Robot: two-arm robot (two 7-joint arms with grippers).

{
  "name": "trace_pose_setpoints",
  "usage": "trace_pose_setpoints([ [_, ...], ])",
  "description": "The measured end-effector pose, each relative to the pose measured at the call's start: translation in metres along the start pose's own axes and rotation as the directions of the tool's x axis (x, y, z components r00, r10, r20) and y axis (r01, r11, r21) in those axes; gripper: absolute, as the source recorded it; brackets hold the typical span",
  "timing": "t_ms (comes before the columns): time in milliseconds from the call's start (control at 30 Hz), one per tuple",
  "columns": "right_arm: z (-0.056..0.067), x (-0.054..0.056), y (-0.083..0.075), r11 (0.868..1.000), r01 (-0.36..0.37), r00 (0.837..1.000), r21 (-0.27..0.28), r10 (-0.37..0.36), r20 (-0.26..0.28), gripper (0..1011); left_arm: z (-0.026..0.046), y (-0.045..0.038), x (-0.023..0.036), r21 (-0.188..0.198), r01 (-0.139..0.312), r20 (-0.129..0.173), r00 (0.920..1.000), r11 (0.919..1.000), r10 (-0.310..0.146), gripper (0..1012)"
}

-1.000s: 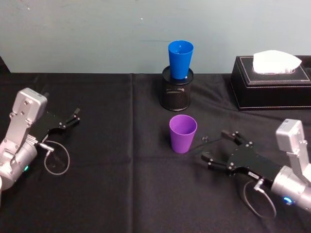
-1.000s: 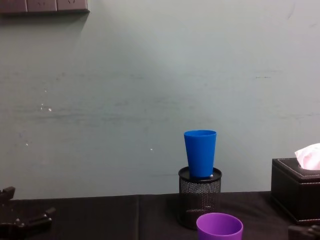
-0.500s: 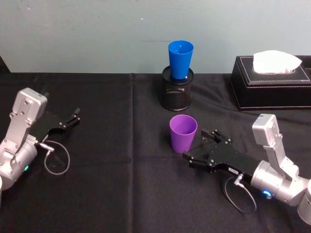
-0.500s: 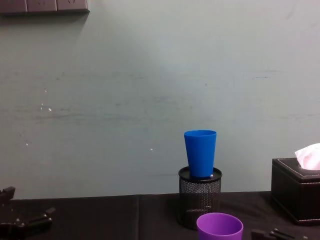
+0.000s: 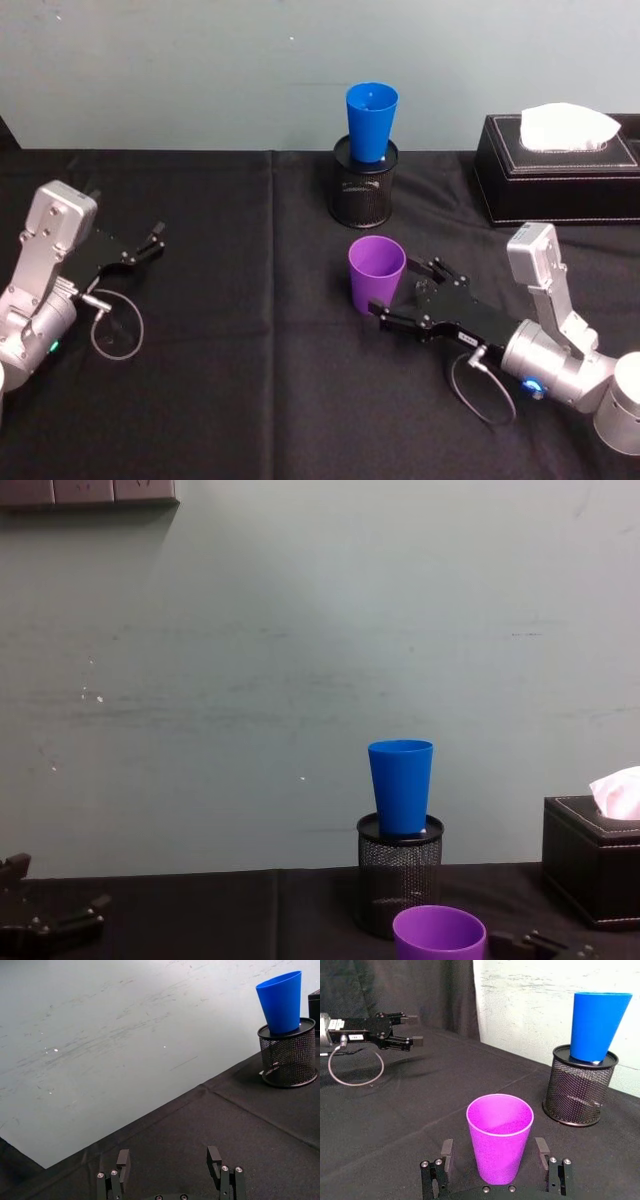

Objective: Pick up one cup with a gripper and tap it against the other cup.

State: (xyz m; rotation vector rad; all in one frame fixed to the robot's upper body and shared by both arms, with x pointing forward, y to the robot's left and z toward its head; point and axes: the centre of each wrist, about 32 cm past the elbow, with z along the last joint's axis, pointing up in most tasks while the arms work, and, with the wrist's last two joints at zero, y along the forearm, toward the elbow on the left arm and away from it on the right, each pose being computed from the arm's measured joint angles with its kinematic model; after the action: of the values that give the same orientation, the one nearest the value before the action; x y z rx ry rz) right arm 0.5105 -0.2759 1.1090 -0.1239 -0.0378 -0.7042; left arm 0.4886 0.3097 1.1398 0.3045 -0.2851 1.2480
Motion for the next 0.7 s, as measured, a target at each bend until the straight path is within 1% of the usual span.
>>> trace_pose_setpoints([
  [233,-0.001,0.002,0.009,1.000,0.000,1.000,0.011,0.000,-0.017,1004,0.0000,0.0000,0.0000,0.000,0.000,0.000,1.0000,1.0000,0.000,1005],
  [433,-0.001,0.005,0.018,1.000,0.003,1.000,0.028,-0.002,-0.021,1004,0.0000,0.0000,0.0000,0.000,0.000,0.000,1.0000,1.0000,0.000,1005],
  [700,0.000,0.006,0.026,0.999,0.003,1.000,0.036,-0.002,-0.020,1004,0.0000,0.0000,0.0000,0.000,0.000,0.000,1.0000,1.0000,0.000,1005],
])
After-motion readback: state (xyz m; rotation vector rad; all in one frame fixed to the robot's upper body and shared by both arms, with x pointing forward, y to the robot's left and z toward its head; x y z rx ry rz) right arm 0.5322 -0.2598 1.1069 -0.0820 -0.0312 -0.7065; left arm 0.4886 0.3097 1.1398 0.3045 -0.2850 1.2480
